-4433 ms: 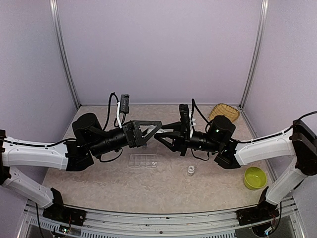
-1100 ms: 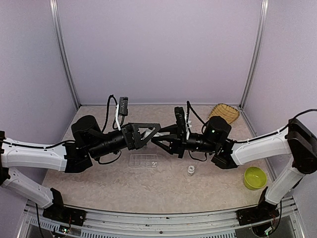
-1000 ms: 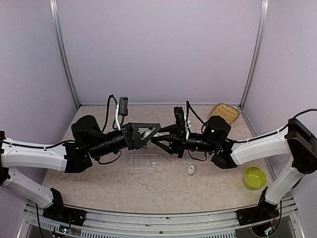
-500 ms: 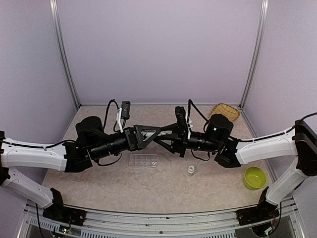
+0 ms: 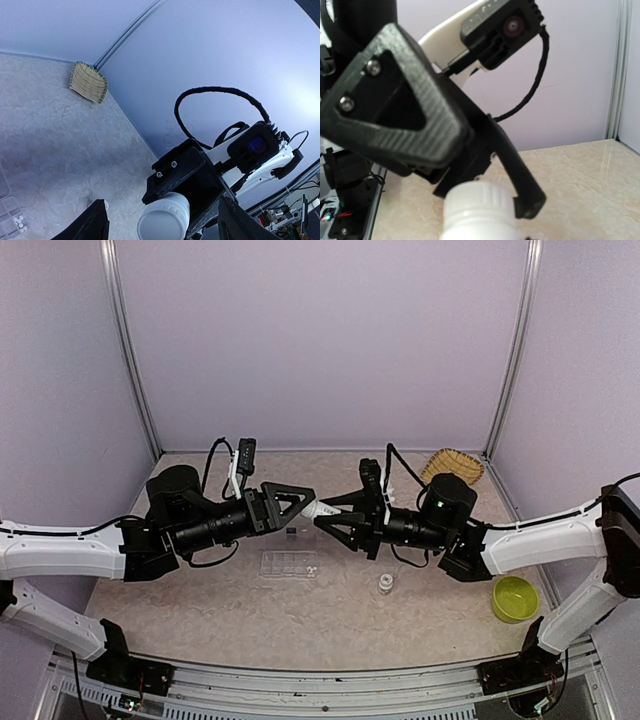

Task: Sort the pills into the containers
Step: Pass from the right arm to the left

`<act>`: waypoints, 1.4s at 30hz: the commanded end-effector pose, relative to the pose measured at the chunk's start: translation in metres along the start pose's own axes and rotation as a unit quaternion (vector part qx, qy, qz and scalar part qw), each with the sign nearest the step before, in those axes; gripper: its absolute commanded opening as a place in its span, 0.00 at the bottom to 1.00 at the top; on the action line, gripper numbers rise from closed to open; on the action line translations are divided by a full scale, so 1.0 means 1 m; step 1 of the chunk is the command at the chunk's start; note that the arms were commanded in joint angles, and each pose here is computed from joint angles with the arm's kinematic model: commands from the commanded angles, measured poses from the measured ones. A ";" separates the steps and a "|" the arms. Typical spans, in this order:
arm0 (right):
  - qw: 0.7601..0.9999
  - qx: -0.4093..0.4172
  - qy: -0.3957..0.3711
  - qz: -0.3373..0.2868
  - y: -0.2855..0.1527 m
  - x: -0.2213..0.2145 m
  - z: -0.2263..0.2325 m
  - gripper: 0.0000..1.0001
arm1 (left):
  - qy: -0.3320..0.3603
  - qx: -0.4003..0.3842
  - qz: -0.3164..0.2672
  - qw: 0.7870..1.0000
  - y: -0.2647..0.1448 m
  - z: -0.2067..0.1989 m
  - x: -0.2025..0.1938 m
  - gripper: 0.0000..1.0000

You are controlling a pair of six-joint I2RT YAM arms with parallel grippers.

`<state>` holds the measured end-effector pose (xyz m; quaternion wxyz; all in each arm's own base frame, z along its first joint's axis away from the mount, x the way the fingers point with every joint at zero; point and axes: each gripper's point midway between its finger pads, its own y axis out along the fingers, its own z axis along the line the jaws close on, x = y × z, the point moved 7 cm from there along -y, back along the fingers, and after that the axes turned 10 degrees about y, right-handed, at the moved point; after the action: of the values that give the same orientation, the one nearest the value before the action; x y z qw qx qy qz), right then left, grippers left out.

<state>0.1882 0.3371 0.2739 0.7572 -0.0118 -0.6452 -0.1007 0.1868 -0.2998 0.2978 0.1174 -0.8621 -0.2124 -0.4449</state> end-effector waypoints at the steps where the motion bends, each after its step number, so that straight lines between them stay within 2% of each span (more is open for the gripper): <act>1: 1.000 0.001 -0.012 -0.017 -0.005 0.010 0.005 0.15 | -0.005 -0.027 0.009 1.000 0.000 -0.009 0.008 0.70; 19: 1.000 -0.010 -0.011 -0.015 -0.003 0.009 0.001 0.15 | -0.011 -0.048 0.024 0.998 0.005 -0.009 0.004 0.44; 25: 1.000 -0.015 -0.008 -0.016 -0.003 0.010 0.000 0.15 | -0.013 -0.052 0.026 0.998 0.005 -0.009 0.003 0.41; 31: 1.000 -0.012 -0.004 -0.017 -0.002 0.010 0.001 0.15 | -0.012 -0.055 0.029 0.998 0.006 -0.009 0.001 0.30; 34: 1.000 -0.012 0.004 -0.017 -0.002 0.009 0.000 0.15 | -0.010 -0.058 0.029 0.998 0.006 -0.009 0.000 0.24; 42: 0.997 0.006 0.074 -0.022 0.001 0.006 -0.004 0.15 | 0.019 -0.098 0.013 0.995 0.001 -0.017 0.002 0.17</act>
<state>0.1894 0.3356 0.2792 0.7709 -0.0036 -0.6264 -0.1154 0.1860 -0.3041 0.2965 0.0931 -0.8770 -0.1724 -0.4386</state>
